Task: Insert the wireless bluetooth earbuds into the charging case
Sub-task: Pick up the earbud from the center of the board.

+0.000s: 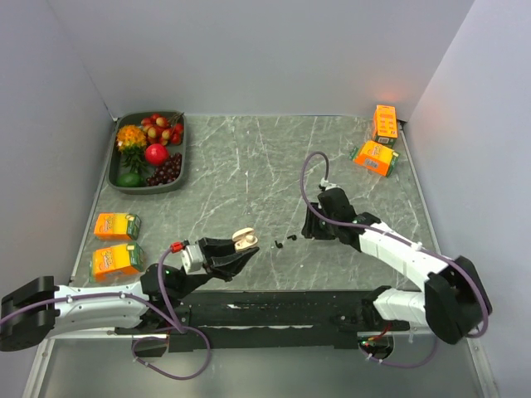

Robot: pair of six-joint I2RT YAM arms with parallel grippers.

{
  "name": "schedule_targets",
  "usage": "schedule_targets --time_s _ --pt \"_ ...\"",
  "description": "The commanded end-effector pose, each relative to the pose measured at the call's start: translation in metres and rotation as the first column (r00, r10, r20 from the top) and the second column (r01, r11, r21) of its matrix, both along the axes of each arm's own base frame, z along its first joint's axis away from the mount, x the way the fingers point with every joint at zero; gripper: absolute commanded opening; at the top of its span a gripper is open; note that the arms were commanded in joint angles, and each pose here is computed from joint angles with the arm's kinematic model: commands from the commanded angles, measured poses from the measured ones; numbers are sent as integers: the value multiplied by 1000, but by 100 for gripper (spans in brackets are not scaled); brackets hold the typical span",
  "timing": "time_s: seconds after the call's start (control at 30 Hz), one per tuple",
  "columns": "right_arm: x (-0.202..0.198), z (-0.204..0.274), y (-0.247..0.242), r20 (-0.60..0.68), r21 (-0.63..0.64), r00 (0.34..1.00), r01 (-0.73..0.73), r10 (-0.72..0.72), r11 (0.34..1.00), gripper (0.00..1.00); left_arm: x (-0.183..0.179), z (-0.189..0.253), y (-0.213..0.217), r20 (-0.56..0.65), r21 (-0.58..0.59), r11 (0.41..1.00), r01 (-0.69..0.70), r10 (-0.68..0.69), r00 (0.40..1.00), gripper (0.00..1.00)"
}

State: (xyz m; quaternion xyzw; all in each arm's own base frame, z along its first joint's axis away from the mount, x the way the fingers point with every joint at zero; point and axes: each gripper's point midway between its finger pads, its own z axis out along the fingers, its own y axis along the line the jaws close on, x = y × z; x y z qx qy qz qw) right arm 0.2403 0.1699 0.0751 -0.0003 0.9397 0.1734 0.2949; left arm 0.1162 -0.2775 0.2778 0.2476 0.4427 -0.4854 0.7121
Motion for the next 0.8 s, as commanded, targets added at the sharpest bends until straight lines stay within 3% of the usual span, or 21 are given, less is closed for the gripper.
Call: schedule_targets --time_s 0.0,0.77 --pt "21 -11 -10 12 -19 996 85 -85 996 52 -3 9 3 -16 -40 999 11 -11 1000 1" --pt "40 -34 -21 -27 -39 992 125 -126 991 39 -6 1 0 -15 -16 1000 14 -14 1000 1"
